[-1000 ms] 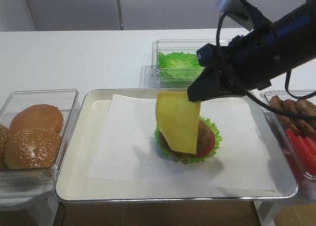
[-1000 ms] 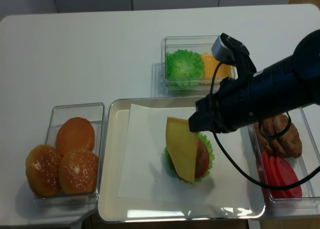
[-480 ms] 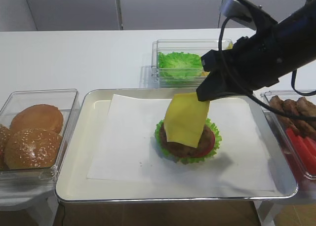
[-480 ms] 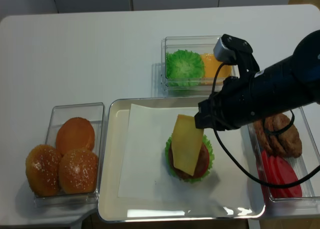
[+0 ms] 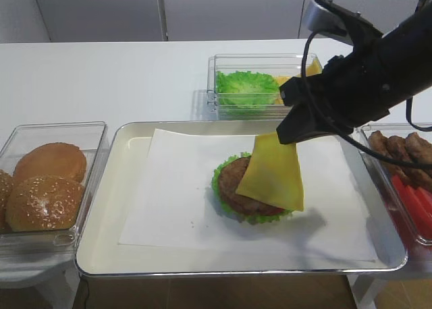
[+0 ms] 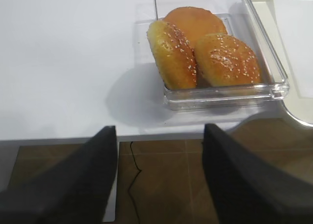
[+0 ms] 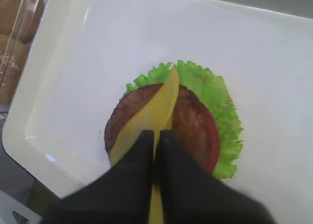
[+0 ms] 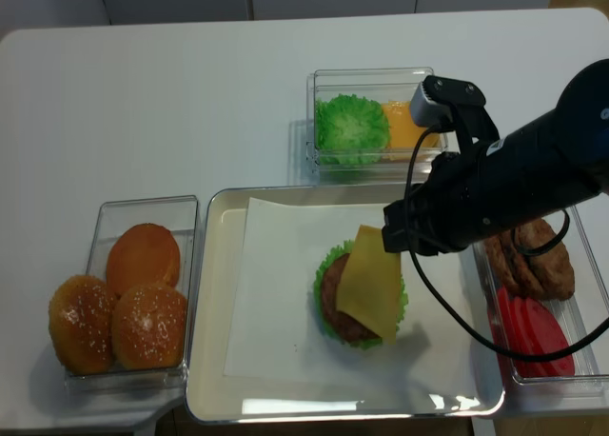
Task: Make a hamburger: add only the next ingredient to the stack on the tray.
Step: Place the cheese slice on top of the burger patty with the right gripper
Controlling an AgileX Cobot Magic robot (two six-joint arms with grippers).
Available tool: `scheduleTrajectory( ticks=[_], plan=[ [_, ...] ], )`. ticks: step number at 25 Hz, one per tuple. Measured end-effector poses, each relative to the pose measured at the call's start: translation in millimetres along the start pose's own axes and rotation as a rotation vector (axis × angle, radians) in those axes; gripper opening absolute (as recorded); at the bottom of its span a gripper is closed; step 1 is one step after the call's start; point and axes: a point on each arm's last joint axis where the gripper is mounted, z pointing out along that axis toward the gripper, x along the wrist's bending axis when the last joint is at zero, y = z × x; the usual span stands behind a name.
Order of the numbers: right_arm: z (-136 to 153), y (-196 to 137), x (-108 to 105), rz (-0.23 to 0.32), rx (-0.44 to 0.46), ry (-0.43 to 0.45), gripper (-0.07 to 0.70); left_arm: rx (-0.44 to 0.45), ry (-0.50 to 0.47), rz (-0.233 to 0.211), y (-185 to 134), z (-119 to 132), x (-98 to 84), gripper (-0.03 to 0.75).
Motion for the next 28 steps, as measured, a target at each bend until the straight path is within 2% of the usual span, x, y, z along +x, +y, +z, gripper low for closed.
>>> scheduleTrajectory(
  ticks=[9, 18, 28],
  plan=[
    [2, 0, -1, 0.002, 0.002, -0.003, 0.026, 0.0, 0.0, 0.0, 0, 0, 0.0, 0.411],
    [14, 1, -7, 0.037, 0.028, 0.011, 0.026, 0.0, 0.0, 0.0, 0, 0, 0.0, 0.411],
    [19, 4, -5, -0.007, 0.01, 0.058, 0.026, 0.0, 0.0, 0.0, 0, 0, 0.0, 0.411]
  ],
)
